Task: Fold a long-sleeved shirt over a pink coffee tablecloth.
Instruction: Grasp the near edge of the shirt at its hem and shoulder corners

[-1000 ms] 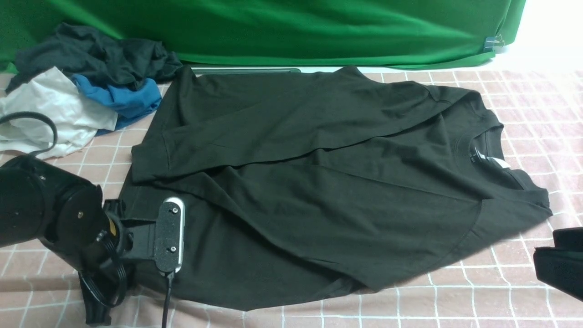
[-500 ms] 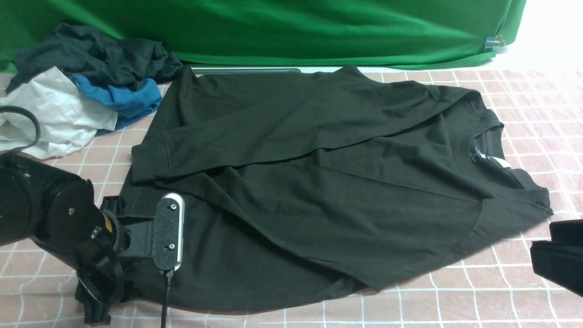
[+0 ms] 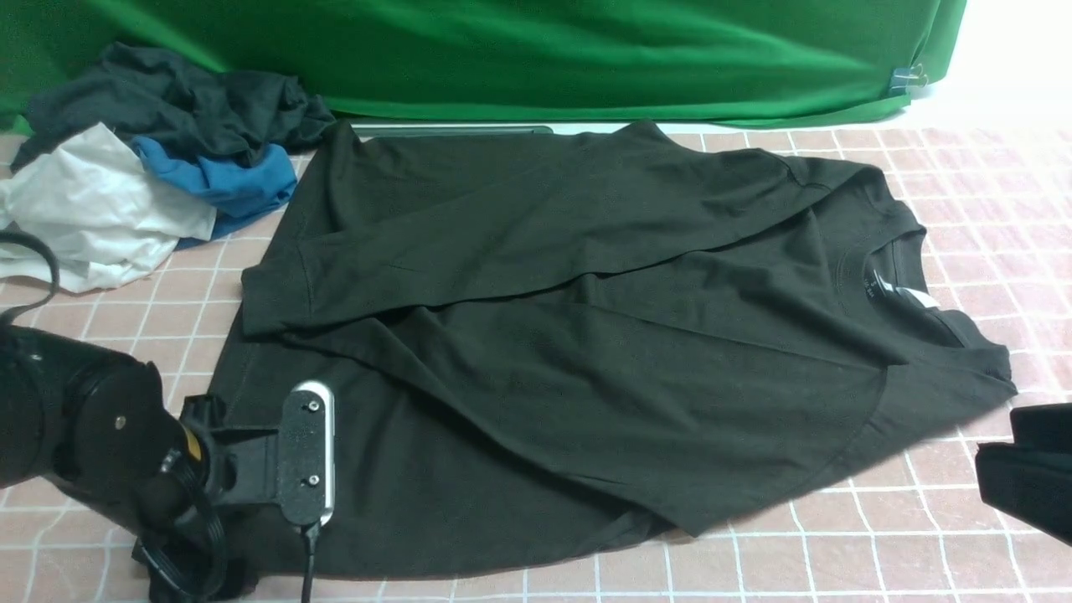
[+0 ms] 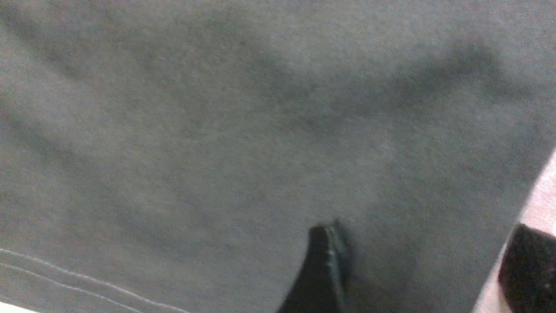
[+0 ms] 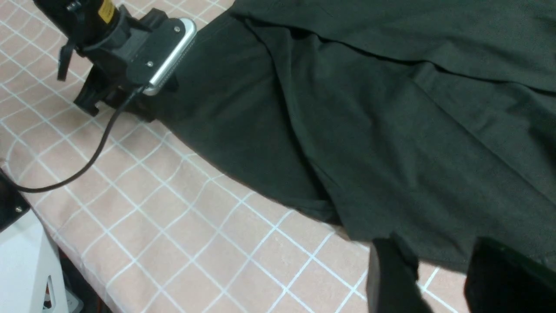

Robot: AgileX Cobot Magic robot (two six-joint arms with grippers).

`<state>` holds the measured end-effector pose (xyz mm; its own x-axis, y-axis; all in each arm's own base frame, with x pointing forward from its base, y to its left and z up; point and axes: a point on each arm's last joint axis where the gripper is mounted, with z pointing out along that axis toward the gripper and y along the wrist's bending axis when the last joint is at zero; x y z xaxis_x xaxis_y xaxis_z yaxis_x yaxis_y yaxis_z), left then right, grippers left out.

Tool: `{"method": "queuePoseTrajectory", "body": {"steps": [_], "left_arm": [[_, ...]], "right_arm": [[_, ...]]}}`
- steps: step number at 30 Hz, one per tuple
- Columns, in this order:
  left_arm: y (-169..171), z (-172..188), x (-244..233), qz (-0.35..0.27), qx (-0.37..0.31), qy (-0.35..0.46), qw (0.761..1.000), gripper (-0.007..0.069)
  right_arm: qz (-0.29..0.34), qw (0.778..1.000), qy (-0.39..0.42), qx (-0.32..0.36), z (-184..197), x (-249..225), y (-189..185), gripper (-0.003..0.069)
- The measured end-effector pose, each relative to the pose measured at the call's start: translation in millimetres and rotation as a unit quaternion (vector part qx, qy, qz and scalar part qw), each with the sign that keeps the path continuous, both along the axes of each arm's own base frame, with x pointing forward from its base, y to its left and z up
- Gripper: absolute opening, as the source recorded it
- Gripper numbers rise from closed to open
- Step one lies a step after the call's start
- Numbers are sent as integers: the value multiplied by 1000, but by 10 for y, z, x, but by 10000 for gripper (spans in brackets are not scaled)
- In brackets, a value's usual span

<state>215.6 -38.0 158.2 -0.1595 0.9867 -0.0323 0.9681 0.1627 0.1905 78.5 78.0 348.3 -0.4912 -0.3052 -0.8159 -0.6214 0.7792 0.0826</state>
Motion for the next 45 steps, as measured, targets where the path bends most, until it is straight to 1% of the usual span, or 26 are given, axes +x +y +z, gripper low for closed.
{"method": "queuePoseTrajectory", "body": {"steps": [1, 4, 5, 7, 10, 14, 15, 16, 20, 22, 25, 28, 32, 40, 43, 44, 45], "left_arm": [[11, 5, -20, -2, 4, 2, 1000, 571], [47, 47, -21, -3, 23, -11, 1000, 606], [50, 47, -20, -3, 23, -11, 1000, 606], [87, 68, -11, -6, 45, -21, 999, 599], [103, 74, 8, -5, 54, -32, 998, 568], [94, 87, 58, -6, 50, -61, 997, 459], [87, 91, 72, -6, 46, -69, 997, 443], [80, 95, 86, -6, 42, -77, 996, 406], [75, 98, 94, -5, 39, -82, 996, 330], [72, 92, 84, 3, 35, -75, 997, 307], [66, 76, 46, 13, 29, -53, 998, 301], [67, 63, -2, -6, 34, -25, 999, 314], [66, 58, -10, -12, 35, -19, 999, 335], [71, -25, 6, -26, 46, 2, 999, 340], [72, -30, 6, -26, 46, 3, 999, 307], [72, -26, 4, -26, 46, 3, 999, 286], [73, -21, 1, -26, 47, 3, 999, 248]], "right_arm": [[0, 1000, 0, 0, 0, 0, 0, 241], [1, 1000, -1, 1, 2, 1, 1, 241], [1, 1000, -1, 1, 2, 1, 1, 241], [1, 1000, -1, 1, 2, 1, 1, 241], [1, 1000, -1, 1, 2, 0, 2, 241], [1, 1000, 2, 3, 1, -3, 5, 241], [2, 1000, 2, 3, 1, -4, 5, 240], [2, 1000, 3, 4, 1, -4, 6, 239], [2, 1000, 5, 5, 0, -7, 8, 239], [3, 1000, 5, 6, 0, -8, 9, 239], [3, 1000, 5, 6, 0, -8, 9, 239], [3, 1000, 6, 6, 0, -9, 10, 239], [3, 1000, 5, 7, 2, -8, 11, 239], [5, 1000, -4, 18, 23, -1, 24, 239], [6, 1000, -6, 19, 26, 0, 26, 239], [6, 1000, -6, 19, 26, 0, 26, 239], [6, 1000, -6, 19, 26, 0, 26, 239]]}}
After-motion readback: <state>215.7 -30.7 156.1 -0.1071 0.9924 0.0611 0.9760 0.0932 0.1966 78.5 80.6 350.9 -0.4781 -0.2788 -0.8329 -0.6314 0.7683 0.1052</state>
